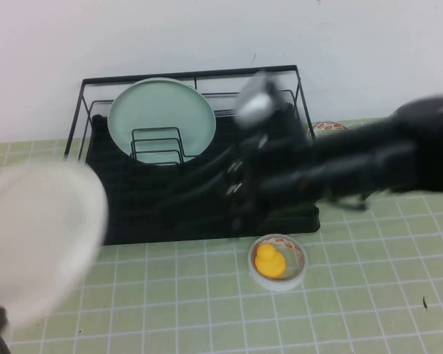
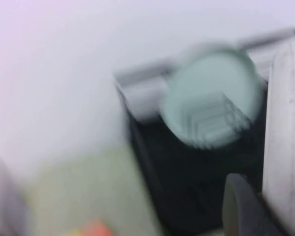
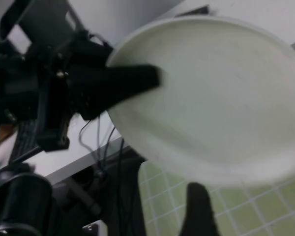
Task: Place plate on rack
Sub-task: Place the plate on the rack
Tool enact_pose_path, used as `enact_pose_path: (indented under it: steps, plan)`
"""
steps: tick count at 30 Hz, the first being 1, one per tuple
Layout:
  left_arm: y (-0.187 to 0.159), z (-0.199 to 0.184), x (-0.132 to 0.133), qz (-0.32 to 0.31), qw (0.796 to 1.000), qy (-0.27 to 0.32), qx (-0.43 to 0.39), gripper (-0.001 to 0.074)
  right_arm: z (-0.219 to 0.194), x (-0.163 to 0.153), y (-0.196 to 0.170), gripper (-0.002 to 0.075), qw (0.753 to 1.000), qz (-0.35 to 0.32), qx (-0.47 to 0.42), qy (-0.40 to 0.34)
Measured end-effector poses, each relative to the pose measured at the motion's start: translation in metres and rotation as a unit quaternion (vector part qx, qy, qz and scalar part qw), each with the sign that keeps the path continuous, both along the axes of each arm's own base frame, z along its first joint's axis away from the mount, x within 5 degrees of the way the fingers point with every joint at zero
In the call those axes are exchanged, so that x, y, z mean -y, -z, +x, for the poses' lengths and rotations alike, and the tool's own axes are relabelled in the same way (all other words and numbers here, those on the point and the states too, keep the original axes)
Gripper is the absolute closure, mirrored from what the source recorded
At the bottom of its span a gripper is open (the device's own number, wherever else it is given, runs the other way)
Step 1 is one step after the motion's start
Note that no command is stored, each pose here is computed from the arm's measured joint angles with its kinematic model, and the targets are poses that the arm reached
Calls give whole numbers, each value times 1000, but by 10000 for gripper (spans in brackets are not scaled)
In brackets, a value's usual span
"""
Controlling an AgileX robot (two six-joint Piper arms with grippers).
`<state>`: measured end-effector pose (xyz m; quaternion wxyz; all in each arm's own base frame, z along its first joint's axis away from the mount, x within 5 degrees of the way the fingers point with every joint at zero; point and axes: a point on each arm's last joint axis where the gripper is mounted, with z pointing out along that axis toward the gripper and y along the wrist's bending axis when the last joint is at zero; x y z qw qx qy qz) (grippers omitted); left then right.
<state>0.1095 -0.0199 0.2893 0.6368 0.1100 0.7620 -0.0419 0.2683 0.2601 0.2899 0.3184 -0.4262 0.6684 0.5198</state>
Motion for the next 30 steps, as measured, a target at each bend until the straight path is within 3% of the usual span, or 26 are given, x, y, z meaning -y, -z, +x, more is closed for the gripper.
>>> enact_pose_path:
  steps: [2,5,8,17,22,24,28,30]
  plan:
    - [-14,2,-2,52,997,-8,50,633,1,15,-13,325,1000,-12,11,11]
    - [-29,6,-2,149,984,0,94,633,-2,34,-24,546,997,-61,40,12]
    - [-40,17,5,209,972,31,106,633,-10,47,-24,669,990,-131,57,1]
    - [-47,91,50,333,928,149,78,633,-13,79,-5,718,936,-349,47,21]
    - [-47,148,70,349,920,172,50,633,-9,95,2,720,896,-438,44,58]
    - [-50,164,80,358,911,202,46,633,-9,101,2,720,883,-462,46,71]
    - [-54,194,102,391,873,286,52,633,-11,108,4,720,867,-488,51,82]
    - [-56,212,110,392,868,298,60,633,-12,110,6,720,864,-494,48,84]
